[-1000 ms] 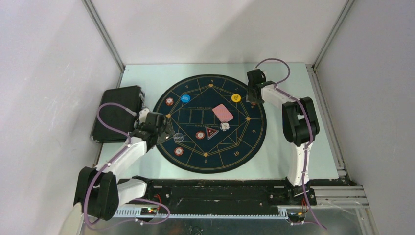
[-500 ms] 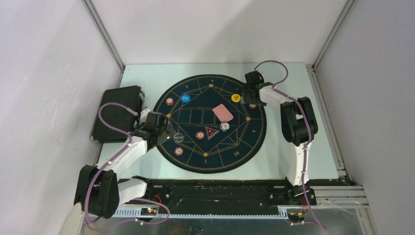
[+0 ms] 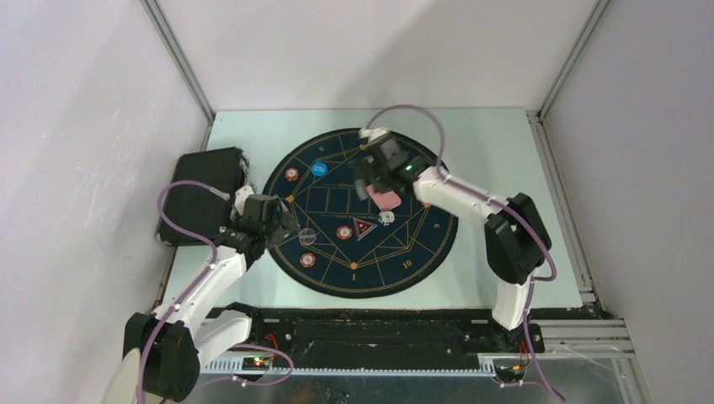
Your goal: Distribute texas hold em gaming equipment
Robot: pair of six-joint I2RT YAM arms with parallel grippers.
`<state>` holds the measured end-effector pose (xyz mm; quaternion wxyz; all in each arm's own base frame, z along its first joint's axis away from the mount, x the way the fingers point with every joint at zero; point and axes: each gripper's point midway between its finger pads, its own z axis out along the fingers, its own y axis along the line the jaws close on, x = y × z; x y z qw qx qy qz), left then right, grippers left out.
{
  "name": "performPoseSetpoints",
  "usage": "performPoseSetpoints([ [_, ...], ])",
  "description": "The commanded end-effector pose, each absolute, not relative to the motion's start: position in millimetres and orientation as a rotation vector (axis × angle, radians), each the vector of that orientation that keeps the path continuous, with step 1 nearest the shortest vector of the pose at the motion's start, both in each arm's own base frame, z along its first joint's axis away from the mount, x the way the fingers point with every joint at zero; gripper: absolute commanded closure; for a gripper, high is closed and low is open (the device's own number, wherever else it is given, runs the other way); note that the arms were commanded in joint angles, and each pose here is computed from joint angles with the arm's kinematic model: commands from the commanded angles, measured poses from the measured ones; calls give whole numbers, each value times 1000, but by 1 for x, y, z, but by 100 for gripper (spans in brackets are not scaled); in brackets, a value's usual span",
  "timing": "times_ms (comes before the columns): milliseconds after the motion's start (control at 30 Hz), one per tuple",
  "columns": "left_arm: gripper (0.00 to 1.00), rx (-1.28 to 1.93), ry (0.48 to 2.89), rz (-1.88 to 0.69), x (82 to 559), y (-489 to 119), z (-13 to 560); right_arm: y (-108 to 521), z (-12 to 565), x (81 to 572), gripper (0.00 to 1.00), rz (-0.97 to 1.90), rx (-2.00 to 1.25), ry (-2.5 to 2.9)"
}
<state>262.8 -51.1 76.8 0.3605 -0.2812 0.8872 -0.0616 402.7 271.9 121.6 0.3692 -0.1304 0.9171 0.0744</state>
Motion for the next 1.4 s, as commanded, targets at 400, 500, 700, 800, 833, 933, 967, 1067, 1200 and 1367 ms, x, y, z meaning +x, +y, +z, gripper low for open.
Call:
performPoseSetpoints([
  [400, 0, -717, 2268, -120, 258, -44, 78, 416, 59, 304, 17, 373, -839, 2366],
  [500, 0, -714, 2271, -122, 258, -45, 77, 419, 43, 302, 19, 388, -866, 2395],
  [700, 0, -711, 2277, -124, 259, -45, 76, 413, 27, 307, 25, 337, -865, 2417],
  [800, 0, -710, 2279, -124, 259, -46, 75, 409, 20, 310, 30, 304, -860, 2431],
  [833, 0, -709, 2279, -126, 259, -46, 75, 407, 17, 310, 32, 292, -858, 2437],
  [933, 0, -709, 2278, -126, 259, -46, 75, 404, 12, 307, 37, 256, -867, 2449],
  [967, 0, -709, 2279, -125, 259, -46, 75, 404, 11, 304, 40, 248, -876, 2449],
  [1067, 0, -707, 2278, -126, 259, -46, 75, 400, 7, 298, 45, 232, -882, 2473],
  [1200, 0, -707, 2280, -124, 259, -46, 75, 398, 3, 290, 54, 264, -863, 2509],
  [1367, 0, -707, 2282, -126, 259, -46, 75, 396, 2, 286, 64, 281, -834, 2529],
])
